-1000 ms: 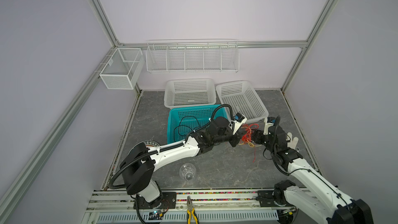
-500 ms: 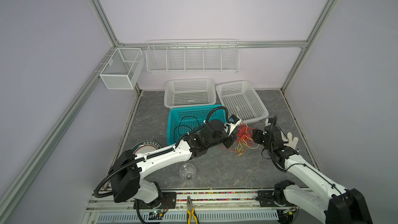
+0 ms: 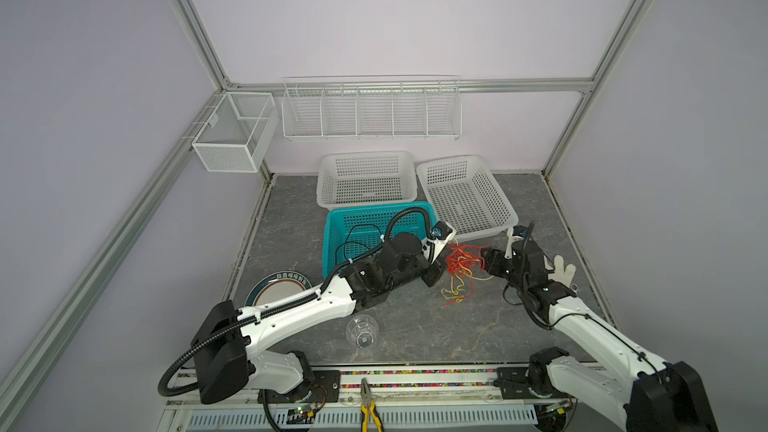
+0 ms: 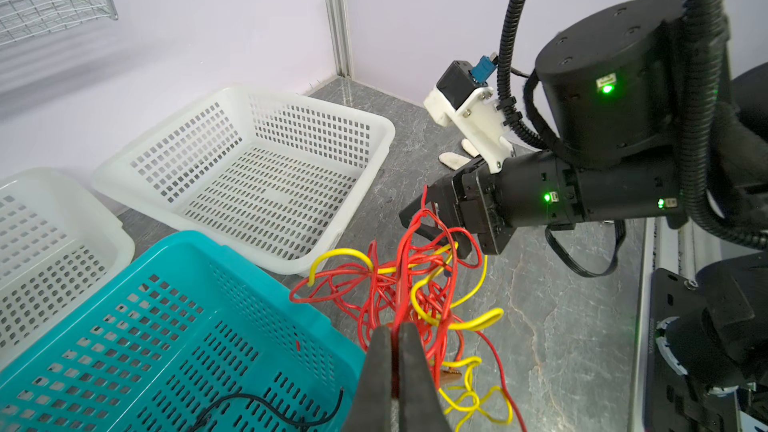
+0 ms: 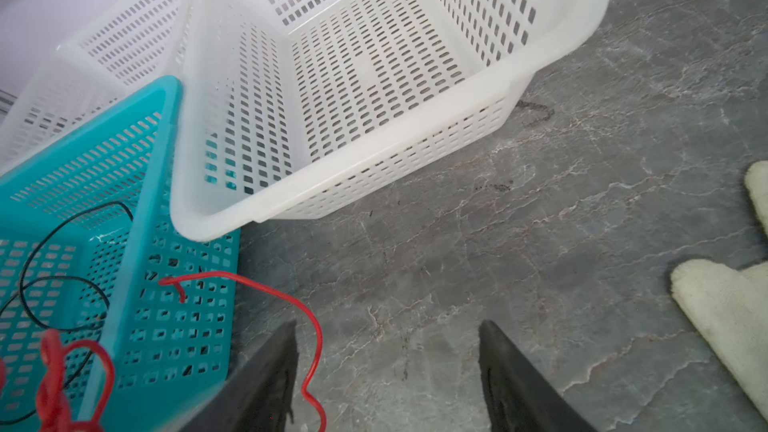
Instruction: Untangle the cables
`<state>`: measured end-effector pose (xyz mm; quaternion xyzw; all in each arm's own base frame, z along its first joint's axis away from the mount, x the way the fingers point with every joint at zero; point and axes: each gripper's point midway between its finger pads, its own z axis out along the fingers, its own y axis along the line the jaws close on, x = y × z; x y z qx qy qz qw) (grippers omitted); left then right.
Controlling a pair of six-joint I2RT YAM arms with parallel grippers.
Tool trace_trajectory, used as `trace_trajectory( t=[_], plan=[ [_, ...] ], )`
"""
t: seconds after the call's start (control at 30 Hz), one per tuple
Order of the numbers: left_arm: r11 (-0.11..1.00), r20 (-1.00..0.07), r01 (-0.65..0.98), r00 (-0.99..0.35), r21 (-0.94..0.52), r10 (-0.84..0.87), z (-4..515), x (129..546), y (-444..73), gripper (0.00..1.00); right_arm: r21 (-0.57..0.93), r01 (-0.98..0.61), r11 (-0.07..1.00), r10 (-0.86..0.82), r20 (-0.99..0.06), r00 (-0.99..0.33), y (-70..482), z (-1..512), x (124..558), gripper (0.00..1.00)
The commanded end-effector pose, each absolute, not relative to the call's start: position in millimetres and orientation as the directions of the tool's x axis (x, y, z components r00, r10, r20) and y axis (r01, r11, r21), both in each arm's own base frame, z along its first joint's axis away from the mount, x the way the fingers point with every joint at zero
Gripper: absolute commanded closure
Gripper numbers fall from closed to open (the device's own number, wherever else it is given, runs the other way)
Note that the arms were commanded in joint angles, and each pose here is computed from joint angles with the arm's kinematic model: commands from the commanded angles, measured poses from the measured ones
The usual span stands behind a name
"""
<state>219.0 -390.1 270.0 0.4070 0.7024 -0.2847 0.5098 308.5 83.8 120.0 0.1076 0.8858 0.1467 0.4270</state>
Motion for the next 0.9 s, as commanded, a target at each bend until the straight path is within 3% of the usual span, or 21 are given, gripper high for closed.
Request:
trace_trajectory(
  t=[0.0, 0.23, 0.4, 0.6, 0.87],
  plan=[
    [0.552, -0.986, 0.834, -0.096, -0.003, 0.14, 312.7, 236.5, -393.9, 1.0, 0.223, 0.171, 0.96, 0.279, -0.672, -0.686, 52.3, 92.8, 287.0, 0.3],
    [0.566, -0.975, 0.824, -0.127, 0.0, 0.184, 289.3, 249.8, -412.6, 1.0, 0.296, -0.017, 0.955, 0.197, -0.676, -0.71, 84.4, 123.9, 273.7, 0.3],
    [0.58, -0.97, 0.815, -0.136, 0.005, 0.199, 282.3, 255.9, -417.6, 1.0, 0.347, -0.066, 0.935, 0.207, -0.688, -0.696, 91.5, 149.7, 261.6, 0.3],
    [0.582, -0.967, 0.813, -0.154, -0.007, 0.204, 275.6, 258.9, -423.1, 1.0, 0.429, -0.152, 0.891, 0.229, -0.712, -0.664, 107.6, 182.5, 257.8, 0.44],
    [0.581, -0.96, 0.814, -0.166, -0.004, 0.226, 265.8, 259.8, -426.2, 1.0, 0.506, -0.144, 0.85, 0.312, -0.705, -0.636, 117.1, 200.4, 276.3, 0.45]
  ],
)
